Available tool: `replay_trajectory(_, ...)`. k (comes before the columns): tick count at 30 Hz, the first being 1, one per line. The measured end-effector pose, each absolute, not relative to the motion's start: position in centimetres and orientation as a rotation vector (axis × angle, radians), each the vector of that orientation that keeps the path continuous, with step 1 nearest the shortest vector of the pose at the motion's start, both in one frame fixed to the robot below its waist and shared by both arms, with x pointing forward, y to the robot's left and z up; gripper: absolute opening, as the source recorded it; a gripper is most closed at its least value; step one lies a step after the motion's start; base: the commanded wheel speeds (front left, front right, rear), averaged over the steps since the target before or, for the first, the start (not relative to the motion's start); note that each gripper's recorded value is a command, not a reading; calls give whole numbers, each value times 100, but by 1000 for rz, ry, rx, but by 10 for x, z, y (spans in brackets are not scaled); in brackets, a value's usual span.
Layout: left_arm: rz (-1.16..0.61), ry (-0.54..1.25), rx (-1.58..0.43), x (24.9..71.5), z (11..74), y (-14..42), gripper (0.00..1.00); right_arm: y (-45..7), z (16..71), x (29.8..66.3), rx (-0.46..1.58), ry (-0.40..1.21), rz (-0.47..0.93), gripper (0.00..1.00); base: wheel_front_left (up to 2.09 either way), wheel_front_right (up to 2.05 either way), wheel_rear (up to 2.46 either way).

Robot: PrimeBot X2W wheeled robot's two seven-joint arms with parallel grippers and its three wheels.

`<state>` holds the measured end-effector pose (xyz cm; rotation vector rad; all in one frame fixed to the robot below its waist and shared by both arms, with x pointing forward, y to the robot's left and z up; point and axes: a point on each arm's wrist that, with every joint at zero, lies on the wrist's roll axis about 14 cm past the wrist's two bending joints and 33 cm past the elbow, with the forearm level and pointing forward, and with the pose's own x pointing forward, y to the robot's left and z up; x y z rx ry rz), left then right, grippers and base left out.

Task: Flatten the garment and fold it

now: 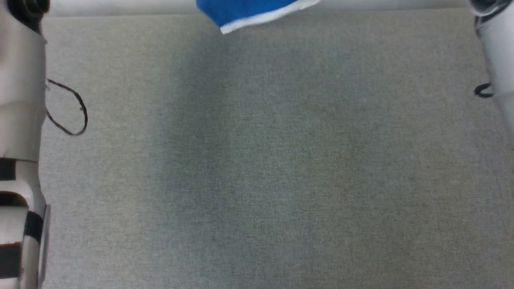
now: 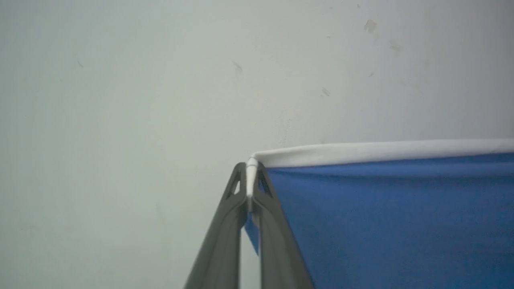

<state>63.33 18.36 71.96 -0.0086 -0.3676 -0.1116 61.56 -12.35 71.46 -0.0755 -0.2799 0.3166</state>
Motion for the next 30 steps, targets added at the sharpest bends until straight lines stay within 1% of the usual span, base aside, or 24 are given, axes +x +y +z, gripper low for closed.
replay_trajectory(4,-108,-280,-17,648,674,181,0,-119,670,627,-67,-200,321,0,0,0,0)
replay_trajectory(7,-119,-210,-25,650,637,177,0,-113,628,629,-51,-117,332,0,0,0,0)
replay_trajectory(8,-117,-181,-30,649,623,177,0,-111,613,627,-46,-88,337,0,0,0,0)
replay_trajectory(9,-112,-117,-41,641,591,179,0,-107,585,621,-32,-32,347,0,0,0,0)
replay_trajectory(12,-108,-22,-57,622,548,182,0,-101,552,605,-9,27,364,0,0,0,0)
replay_trajectory(17,-71,94,-86,577,492,197,0,-94,507,562,28,101,404,0,0,0,0)
replay_trajectory(18,-71,94,-86,577,492,197,0,-94,507,562,28,101,404,0,0,0,0)
replay_trajectory(19,-69,124,-94,554,475,199,0,-94,495,542,46,121,414,0,0,0,0)
replay_trajectory(24,-58,154,-108,492,451,198,0,-97,471,485,58,161,449,0,0,0,0)
replay_trajectory(30,-60,235,-110,414,437,194,0,-108,467,425,83,186,448,0,0,0,0)
